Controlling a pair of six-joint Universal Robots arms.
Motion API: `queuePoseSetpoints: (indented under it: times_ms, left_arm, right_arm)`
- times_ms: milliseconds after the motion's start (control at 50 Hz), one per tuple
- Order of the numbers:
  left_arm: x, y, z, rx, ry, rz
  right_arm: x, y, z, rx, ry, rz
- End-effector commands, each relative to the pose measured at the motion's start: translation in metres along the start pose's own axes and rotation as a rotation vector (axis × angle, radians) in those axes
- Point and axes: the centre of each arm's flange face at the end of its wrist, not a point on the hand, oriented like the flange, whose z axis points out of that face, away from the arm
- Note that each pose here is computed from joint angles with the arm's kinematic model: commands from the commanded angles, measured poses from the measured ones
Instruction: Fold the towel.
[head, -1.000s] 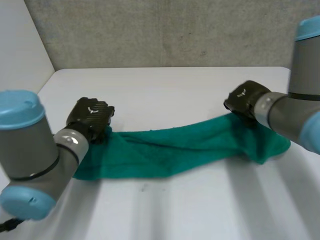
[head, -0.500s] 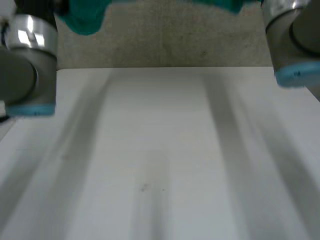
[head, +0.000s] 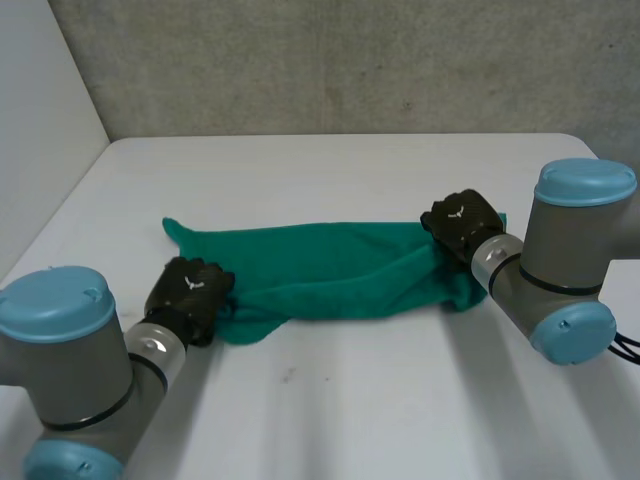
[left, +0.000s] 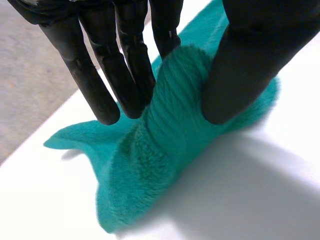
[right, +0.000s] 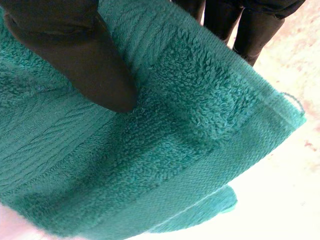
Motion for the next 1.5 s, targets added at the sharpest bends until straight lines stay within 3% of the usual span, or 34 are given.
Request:
queuePoseSetpoints:
  times_ms: [20,120,280,360,440,600,900,1100,1220,1360,1500]
  left_arm:
    - [-0.016,-0.042,-0.03,0.061,-0.013,0.003]
    - [-0.039,-0.072,-0.034,0.166,-0.091,-0.018]
    - [-0.067,-0.091,-0.018,0.23,-0.154,-0.185]
    - [-0.061,-0.07,0.017,0.128,-0.116,-0.296]
    - [-0.054,-0.053,0.032,0.001,-0.073,-0.327]
    - [-0.038,-0.029,0.04,-0.189,0.007,-0.322]
    - [-0.034,-0.025,0.034,-0.212,0.029,-0.236]
    - [-0.051,-0.058,0.019,-0.056,-0.038,-0.233]
    - [-0.07,-0.084,-0.003,0.044,-0.087,-0.236]
    - [-0.076,-0.067,-0.005,-0.014,-0.104,-0.23]
    - [-0.052,-0.033,-0.001,-0.118,-0.047,-0.17]
  right_arm:
    - [0.002,-0.003,-0.011,0.0,0.001,0.009]
    - [0.004,-0.002,-0.021,0.004,0.011,0.048]
    - [0.017,0.006,-0.022,-0.009,0.038,0.062]
    - [0.019,0.007,-0.022,-0.017,0.036,0.063]
    - [0.018,0.008,-0.023,-0.019,0.031,0.062]
    - [0.016,0.007,-0.022,-0.009,0.012,0.06]
    - [0.019,0.006,-0.021,-0.005,0.02,0.052]
    - [0.025,-0.002,-0.026,-0.034,0.006,0.025]
    - [0.038,-0.012,-0.046,-0.146,-0.073,-0.049]
    - [0.042,-0.018,-0.056,-0.175,-0.1,-0.071]
    - [0.034,-0.007,-0.056,-0.198,-0.121,-0.056]
